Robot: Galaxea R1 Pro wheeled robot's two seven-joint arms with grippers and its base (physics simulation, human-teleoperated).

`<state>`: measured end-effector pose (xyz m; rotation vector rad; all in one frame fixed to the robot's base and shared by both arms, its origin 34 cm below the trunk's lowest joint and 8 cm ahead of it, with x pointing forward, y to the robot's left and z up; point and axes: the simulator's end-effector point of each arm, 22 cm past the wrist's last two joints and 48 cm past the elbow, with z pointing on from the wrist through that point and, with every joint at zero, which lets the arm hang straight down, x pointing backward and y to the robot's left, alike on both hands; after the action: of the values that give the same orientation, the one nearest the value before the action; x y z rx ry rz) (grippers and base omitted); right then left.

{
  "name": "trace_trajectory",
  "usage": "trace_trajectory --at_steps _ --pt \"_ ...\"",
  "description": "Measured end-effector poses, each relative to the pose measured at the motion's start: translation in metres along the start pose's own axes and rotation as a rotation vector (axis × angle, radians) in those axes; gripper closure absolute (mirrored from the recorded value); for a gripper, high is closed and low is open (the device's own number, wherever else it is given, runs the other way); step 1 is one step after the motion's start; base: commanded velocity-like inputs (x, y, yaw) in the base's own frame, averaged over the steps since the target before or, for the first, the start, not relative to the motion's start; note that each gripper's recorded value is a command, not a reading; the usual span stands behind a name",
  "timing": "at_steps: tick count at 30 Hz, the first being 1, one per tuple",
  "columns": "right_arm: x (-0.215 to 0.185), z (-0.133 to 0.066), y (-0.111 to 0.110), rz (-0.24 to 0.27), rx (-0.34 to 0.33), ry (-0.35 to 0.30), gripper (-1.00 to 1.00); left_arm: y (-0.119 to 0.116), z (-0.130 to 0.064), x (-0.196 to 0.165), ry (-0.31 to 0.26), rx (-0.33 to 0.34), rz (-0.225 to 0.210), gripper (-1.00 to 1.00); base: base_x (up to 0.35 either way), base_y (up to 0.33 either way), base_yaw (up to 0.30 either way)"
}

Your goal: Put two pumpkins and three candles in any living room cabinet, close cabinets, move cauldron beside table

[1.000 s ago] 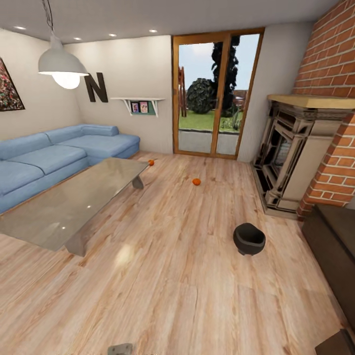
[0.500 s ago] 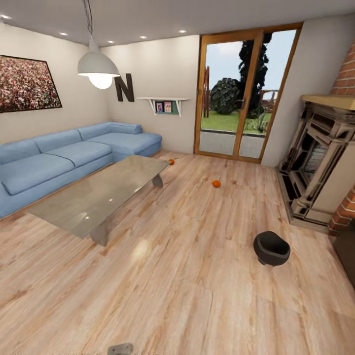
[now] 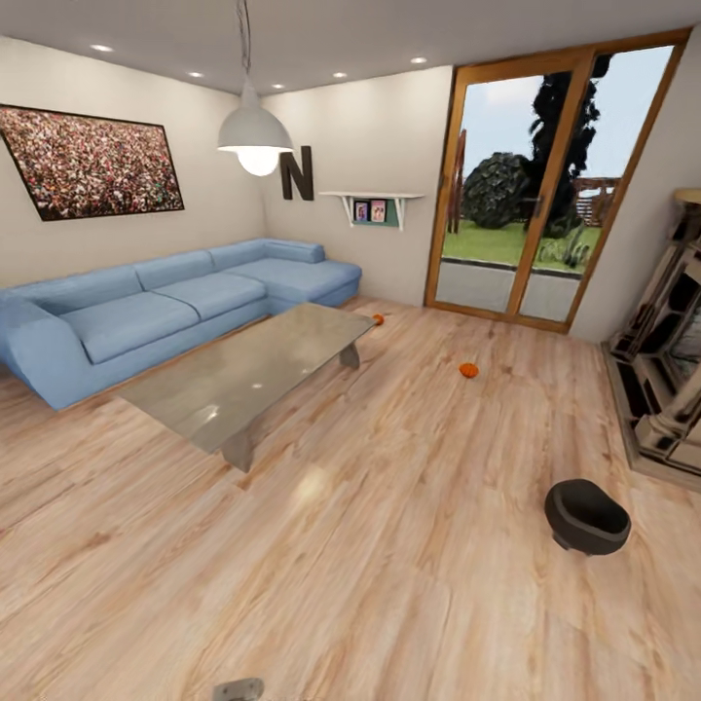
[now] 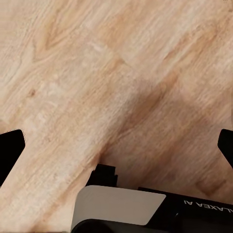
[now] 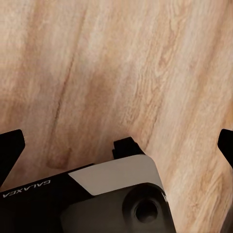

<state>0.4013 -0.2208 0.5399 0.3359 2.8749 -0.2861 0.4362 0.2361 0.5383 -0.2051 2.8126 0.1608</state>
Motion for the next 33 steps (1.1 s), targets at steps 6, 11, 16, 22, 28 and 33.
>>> trace_trajectory --at_steps 6,11,16,22,28,33 --pt "-0.0002 0.0 -0.0002 0.001 0.001 -0.001 -1.0 0.0 0.0 0.0 0.0 0.0 0.0 -1.0 0.0 0.0 0.291" --pt "-0.0003 0.0001 -0.0005 0.001 0.002 -0.002 -1.0 0.0 0.0 0.0 0.0 0.0 0.0 -1.0 0.0 0.0 0.291" --pt "-0.0005 0.0001 -0.0005 0.001 0.002 -0.002 -1.0 0.0006 0.0001 0.0 0.0 -0.001 0.0 -1.0 0.0 0.0 0.291" --pt "-0.0006 0.0001 -0.0005 0.001 0.002 -0.003 -1.0 0.0045 0.0007 -0.0004 0.0 -0.006 -0.003 -1.0 0.0 0.0 0.291" --pt "-0.0013 0.0002 -0.0005 0.002 0.002 -0.007 -1.0 0.0059 0.001 0.0002 0.002 -0.008 -0.011 -1.0 0.0 0.0 0.291" --pt "-0.001 0.0006 -0.001 0.001 0.003 -0.007 -1.0 0.0059 0.0013 0.0014 0.006 -0.009 -0.018 -1.0 0.0 0.0 0.291"
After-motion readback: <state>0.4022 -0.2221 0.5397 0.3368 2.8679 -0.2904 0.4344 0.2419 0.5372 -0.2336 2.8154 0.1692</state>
